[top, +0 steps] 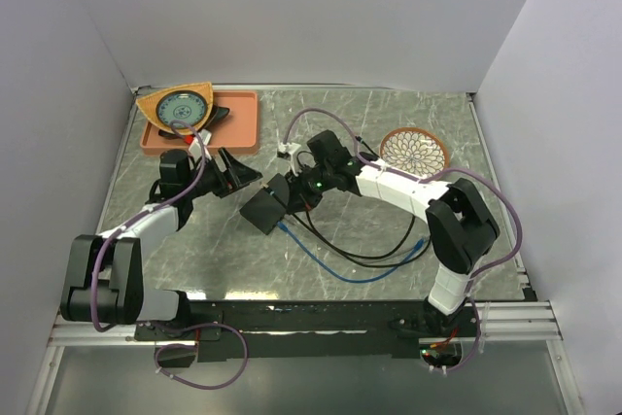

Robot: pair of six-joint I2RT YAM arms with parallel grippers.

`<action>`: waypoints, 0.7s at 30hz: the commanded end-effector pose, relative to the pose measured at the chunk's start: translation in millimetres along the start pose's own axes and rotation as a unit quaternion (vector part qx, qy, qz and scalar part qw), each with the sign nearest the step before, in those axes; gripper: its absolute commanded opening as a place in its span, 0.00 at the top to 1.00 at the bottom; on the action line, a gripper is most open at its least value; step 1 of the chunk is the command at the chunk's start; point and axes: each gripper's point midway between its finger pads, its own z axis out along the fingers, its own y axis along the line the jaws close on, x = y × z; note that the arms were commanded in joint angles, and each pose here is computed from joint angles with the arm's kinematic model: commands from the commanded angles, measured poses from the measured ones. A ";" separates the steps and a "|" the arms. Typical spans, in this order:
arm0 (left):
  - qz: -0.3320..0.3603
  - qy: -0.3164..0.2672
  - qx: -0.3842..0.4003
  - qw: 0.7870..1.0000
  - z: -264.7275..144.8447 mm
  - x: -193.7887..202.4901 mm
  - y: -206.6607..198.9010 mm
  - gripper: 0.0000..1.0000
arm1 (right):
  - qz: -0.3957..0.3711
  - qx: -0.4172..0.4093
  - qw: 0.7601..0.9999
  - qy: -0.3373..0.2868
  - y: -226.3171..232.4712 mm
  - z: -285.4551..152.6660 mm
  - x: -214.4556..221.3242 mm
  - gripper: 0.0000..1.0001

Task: Insert the plug into the switch port

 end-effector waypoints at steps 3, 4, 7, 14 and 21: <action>0.053 -0.020 0.026 0.998 -5.1 -14.5 -19.7 0.12 | -0.029 -0.025 0.999 -0.025 11.1 -2.6 -28.2 1.00; 0.058 -0.024 0.027 0.998 -7.0 -16.2 -22.7 0.12 | -0.032 -0.029 0.999 -0.020 10.4 0.4 -25.9 1.00; 0.072 -0.036 0.011 0.997 -11.8 -18.7 -21.6 0.12 | -0.034 -0.033 0.999 -0.013 10.1 2.4 -26.4 1.00; 0.072 -0.038 0.006 0.997 -12.8 -18.9 -20.4 0.12 | -0.033 -0.038 0.999 -0.011 8.6 1.9 -26.7 1.00; 0.079 -0.045 0.007 0.996 -14.7 -21.5 -23.7 0.11 | -0.032 -0.043 0.998 -0.013 8.4 0.8 -22.1 1.00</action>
